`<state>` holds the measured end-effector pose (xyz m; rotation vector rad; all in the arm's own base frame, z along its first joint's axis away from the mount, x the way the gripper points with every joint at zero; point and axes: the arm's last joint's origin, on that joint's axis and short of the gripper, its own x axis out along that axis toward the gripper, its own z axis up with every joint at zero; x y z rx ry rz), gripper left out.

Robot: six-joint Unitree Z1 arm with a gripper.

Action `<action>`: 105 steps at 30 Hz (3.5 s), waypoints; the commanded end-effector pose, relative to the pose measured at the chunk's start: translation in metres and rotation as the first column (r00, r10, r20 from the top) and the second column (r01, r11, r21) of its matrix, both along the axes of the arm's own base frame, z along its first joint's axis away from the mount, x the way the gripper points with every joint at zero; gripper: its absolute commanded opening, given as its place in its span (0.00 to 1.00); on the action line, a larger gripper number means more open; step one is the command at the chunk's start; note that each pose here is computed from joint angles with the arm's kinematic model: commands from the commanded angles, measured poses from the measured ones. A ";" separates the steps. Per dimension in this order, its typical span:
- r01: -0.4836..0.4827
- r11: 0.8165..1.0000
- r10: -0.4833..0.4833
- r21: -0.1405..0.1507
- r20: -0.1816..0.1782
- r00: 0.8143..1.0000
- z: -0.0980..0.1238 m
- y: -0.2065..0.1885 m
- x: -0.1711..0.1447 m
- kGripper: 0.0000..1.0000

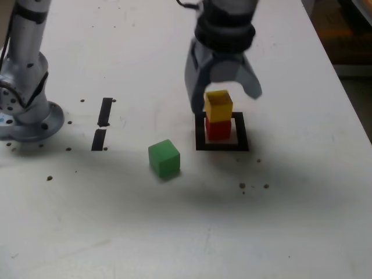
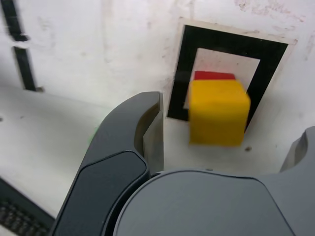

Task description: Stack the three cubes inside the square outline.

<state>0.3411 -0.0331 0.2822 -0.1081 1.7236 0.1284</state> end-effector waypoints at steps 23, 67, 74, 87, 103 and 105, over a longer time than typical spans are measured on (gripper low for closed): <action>-0.219 0.975 0.219 -0.027 -0.017 0.976 0.010 -0.093 -0.104 0.99; -0.289 0.956 0.289 0.045 0.009 0.957 -0.085 -0.079 -0.076 0.35; -0.288 0.956 0.288 0.054 0.021 0.957 -0.060 -0.072 -0.092 0.23; -0.216 0.973 0.206 0.084 0.117 0.972 0.056 -0.026 -0.107 0.13; -0.065 0.997 0.060 0.034 0.130 0.990 0.085 -0.008 -0.005 0.13; -0.069 0.997 0.065 0.035 0.110 0.992 0.080 -0.007 -0.005 0.13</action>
